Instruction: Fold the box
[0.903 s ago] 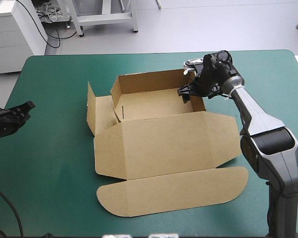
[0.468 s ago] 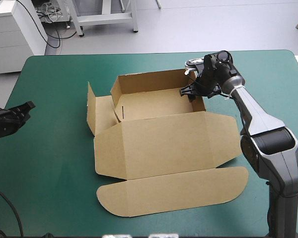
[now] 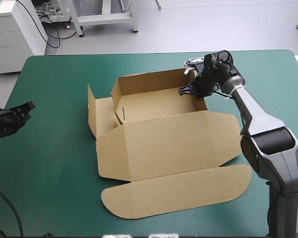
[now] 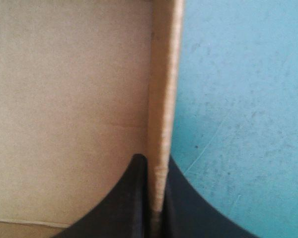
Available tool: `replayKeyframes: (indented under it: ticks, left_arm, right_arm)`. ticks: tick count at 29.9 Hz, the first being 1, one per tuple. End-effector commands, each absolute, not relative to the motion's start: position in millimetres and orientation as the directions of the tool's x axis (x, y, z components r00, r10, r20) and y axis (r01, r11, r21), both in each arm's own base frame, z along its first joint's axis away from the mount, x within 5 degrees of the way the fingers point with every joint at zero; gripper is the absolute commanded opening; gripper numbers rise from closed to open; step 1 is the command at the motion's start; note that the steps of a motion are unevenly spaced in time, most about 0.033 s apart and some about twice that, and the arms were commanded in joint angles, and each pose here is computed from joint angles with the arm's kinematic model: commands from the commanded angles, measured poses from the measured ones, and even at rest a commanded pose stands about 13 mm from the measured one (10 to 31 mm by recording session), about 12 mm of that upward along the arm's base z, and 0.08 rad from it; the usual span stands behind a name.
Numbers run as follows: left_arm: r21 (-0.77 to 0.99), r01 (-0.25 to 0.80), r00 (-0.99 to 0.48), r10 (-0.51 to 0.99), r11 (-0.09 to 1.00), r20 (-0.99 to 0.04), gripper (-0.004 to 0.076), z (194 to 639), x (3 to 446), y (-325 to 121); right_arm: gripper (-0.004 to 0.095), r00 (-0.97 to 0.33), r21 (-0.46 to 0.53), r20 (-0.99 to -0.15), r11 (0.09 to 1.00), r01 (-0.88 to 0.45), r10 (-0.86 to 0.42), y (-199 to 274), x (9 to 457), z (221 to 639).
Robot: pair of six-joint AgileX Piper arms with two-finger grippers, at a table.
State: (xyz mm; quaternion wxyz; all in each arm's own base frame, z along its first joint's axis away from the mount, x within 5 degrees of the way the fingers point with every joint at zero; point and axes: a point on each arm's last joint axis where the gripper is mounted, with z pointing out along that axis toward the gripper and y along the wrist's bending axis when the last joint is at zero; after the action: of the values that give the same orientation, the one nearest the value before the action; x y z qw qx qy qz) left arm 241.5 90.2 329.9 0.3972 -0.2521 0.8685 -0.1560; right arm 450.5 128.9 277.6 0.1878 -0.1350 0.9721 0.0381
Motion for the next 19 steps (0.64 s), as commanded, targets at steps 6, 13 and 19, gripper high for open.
replayKeyframes:
  ticks: [6,13,19]
  left_arm:
    - [-0.494,-0.292,-0.490,-0.571,0.819,-0.659,-0.0008,347.8,240.9,87.9]
    - [-0.491,-0.293,-0.487,-0.570,0.820,-0.661,-0.0008,347.8,240.9,88.2]
    - [-0.491,-0.295,-0.487,-0.571,0.820,-0.661,-0.0008,347.6,241.3,88.6]
  right_arm:
    - [-0.0020,-0.808,0.043,-0.548,0.957,-0.285,-0.217,119.8,423.2,356.9]
    - [-0.0020,-0.706,0.055,-0.686,0.955,-0.290,-0.175,107.9,375.7,431.6]
    - [-0.0020,-0.617,0.126,-0.780,0.940,-0.318,-0.105,100.8,326.9,485.3]
